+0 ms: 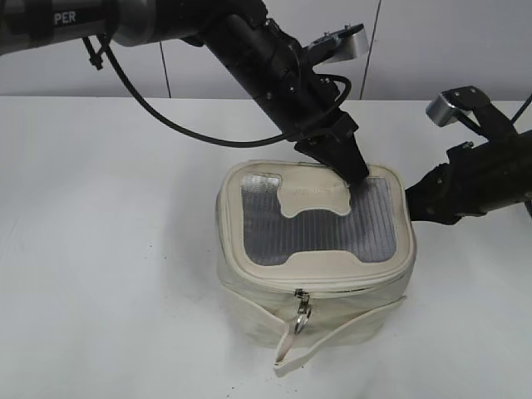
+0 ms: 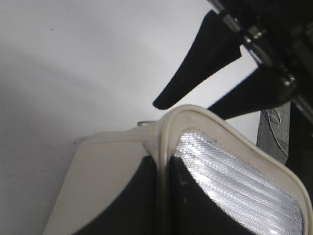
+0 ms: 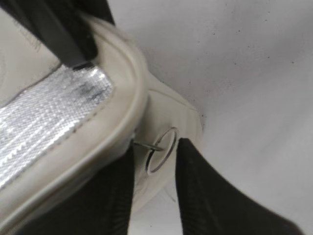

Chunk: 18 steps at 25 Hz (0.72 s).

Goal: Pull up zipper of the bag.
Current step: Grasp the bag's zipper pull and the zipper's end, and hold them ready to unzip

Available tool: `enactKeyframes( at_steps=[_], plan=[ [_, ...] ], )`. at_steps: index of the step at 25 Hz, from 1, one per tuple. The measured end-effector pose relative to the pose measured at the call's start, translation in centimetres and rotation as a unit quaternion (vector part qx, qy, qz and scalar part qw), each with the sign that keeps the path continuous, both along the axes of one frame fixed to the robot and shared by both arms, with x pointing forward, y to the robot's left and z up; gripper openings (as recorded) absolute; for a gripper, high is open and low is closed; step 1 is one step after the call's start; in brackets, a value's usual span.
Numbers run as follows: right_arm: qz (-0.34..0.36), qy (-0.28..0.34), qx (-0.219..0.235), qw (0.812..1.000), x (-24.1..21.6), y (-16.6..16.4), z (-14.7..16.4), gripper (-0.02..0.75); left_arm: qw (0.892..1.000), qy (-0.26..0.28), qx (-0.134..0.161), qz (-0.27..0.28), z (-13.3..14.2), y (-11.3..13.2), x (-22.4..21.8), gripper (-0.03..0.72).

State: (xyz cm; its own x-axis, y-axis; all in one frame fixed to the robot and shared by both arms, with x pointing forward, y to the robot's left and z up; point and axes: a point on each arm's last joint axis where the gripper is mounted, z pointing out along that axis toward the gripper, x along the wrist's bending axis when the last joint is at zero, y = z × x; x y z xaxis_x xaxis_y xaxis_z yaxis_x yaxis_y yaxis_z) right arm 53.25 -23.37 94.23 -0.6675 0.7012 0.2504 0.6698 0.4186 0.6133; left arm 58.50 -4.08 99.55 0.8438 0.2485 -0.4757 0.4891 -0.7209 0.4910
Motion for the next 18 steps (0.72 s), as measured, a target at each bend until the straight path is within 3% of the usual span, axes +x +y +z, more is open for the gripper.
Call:
enactKeyframes(
  at_steps=[2,4,11,18],
  plan=[
    [-0.017,0.005,0.007,1.0,0.3,0.0,-0.4,0.074,1.0,0.0,0.0,0.0,0.0,0.0,0.0,0.038],
    [-0.032,0.011,0.014,0.999,0.4,0.0,-0.5,0.008,1.0,0.0,0.0,0.0,0.0,0.0,0.0,0.038],
    [-0.072,0.061,-0.003,0.996,-0.4,-0.5,0.8,0.005,1.0,-0.001,0.001,-0.001,0.0,0.0,-0.1,0.038],
    [-0.039,0.104,-0.008,0.994,-2.4,-0.3,2.6,0.005,1.0,-0.001,0.001,-0.001,0.0,0.0,-0.1,0.038]
  ],
)
